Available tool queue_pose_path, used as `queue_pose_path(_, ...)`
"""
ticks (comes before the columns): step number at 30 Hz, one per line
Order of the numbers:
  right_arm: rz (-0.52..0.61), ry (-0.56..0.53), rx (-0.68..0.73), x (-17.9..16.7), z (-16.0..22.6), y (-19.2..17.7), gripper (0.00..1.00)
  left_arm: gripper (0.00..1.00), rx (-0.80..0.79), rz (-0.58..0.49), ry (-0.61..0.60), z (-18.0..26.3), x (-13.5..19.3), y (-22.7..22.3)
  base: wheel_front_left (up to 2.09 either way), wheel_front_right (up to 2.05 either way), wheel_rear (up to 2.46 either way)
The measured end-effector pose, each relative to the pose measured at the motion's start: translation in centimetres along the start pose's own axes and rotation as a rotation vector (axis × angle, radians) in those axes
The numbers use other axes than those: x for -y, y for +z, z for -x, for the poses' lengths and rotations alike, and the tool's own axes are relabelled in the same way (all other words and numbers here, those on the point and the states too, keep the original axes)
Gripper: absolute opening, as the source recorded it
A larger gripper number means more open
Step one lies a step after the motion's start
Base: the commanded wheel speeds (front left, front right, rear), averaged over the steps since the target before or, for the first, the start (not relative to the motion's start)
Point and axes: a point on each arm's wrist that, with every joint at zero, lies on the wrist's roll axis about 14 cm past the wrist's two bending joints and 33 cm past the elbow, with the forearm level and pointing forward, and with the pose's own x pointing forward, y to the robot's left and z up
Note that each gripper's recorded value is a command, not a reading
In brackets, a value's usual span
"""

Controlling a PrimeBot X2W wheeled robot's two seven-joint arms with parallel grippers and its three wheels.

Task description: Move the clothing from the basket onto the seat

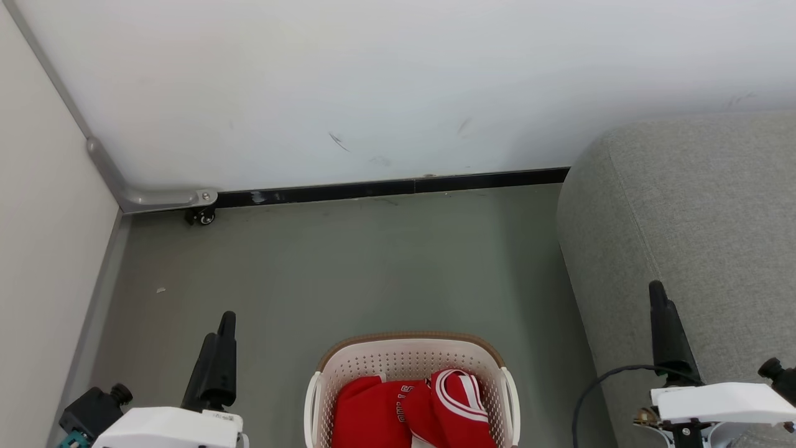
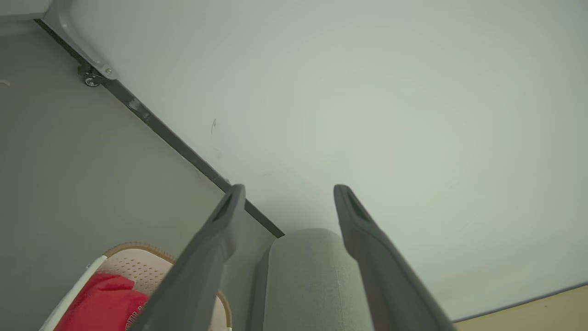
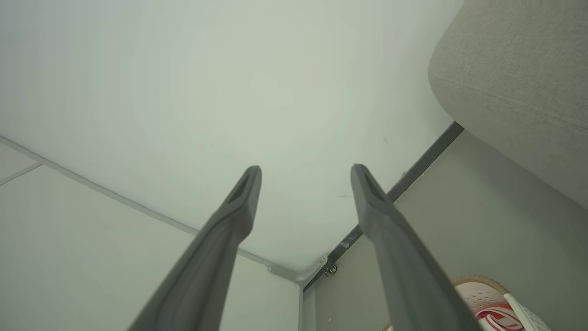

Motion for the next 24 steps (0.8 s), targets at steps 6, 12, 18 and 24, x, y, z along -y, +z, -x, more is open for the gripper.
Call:
queue_pose_path(6,0.131,0.025,-0.004,-0.6,0.1,-0.3,1.00,1.00,0.008,-0.164,-0.039,0.0,1.2,0.0,0.00,0.00,0.00)
queue_pose_path(12,0.254,0.046,-0.007,-1.0,0.1,-0.5,1.00,1.00,0.013,-0.326,-0.083,0.2,2.5,-0.3,0.00,0.00,0.00)
queue_pose_path(18,0.360,0.069,-0.012,-1.4,0.2,-0.8,1.00,1.00,0.021,-0.499,-0.118,0.3,3.3,-0.5,0.00,0.00,0.00)
queue_pose_path(24,0.472,0.089,-0.017,-1.6,0.2,-1.2,1.00,1.00,0.034,-0.655,-0.143,0.5,4.0,-0.8,0.00,0.00,0.00)
